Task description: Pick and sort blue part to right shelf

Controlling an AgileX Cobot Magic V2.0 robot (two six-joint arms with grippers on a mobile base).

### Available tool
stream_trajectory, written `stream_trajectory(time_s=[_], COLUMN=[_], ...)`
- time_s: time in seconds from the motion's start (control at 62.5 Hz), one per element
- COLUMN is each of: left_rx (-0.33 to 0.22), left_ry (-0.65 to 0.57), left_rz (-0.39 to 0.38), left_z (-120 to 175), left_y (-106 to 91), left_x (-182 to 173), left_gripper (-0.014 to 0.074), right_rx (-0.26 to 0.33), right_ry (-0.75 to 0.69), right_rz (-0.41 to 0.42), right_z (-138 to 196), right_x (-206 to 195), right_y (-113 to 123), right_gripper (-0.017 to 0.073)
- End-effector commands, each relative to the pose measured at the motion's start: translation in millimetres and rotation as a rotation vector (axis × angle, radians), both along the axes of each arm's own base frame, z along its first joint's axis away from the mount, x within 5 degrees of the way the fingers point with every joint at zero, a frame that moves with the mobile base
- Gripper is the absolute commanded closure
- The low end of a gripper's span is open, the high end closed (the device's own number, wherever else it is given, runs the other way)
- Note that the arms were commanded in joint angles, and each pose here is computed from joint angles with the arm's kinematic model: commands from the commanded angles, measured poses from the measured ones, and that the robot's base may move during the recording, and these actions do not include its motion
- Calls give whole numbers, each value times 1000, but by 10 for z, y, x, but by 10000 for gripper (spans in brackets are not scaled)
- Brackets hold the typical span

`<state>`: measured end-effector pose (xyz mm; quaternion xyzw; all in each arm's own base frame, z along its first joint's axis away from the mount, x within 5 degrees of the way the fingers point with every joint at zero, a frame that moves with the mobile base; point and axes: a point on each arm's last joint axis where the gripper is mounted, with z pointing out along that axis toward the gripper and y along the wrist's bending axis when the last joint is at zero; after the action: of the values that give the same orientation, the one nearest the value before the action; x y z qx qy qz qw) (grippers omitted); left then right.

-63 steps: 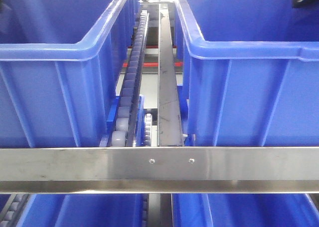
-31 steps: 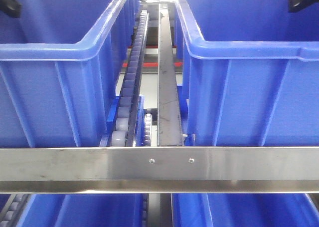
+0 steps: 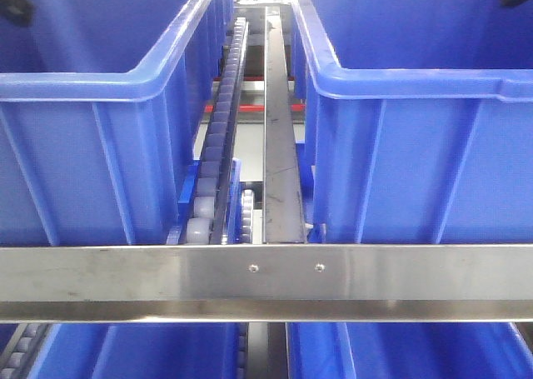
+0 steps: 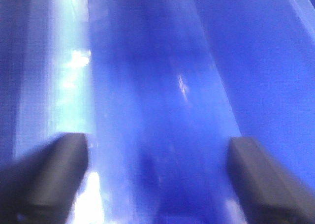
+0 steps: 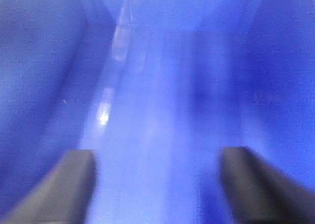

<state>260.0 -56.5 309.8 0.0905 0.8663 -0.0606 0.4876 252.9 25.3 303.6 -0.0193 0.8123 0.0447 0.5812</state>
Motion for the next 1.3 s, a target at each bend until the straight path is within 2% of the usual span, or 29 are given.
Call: stream_trajectory(time_s=[0.0,0.048,0.096,0.128,0.48,0.624,0.72,0.944,1.024,1.136,1.28], left_rx=[-26,-26,-36,-53,-77,-166,-181,-183,-187,-199,-211], left_ry=[-110,-112,-110,-107,-121,-170,-247,-309,-337,-418,-480], left_rz=[0,0,3,8,20,119,163,181,182,184,180], left_z=[240,242,242,242,262,325,378,304,237,130,-5], left_y=[-4,-4,-6,-10,-1,159,276,373,391,422,454], left_x=[-18,-18,-18,-19,-14,-26,-100,-541,-709,-967,-1309], left_gripper=[386,484,454,442,470,470,470,470,470,470,470], right_rx=[8,8,8,11,38,40,41,38,36,1,3], right_ry=[-142,-143,-149,-151,-144,-164,-198,-288,-305,-320,-351], right_rz=[-1,-1,0,-1,-11,-12,-32,-106,-105,-89,-86], right_z=[294,303,308,311,312,366,434,385,295,105,-99], right_x=[-52,-63,-62,-61,-74,-133,-186,-444,-575,-778,-1041], right_y=[-15,-16,-16,-16,-20,-29,-82,-260,-260,-250,-246], right_gripper=[289,393,491,518,503,503,503,503,503,503,503])
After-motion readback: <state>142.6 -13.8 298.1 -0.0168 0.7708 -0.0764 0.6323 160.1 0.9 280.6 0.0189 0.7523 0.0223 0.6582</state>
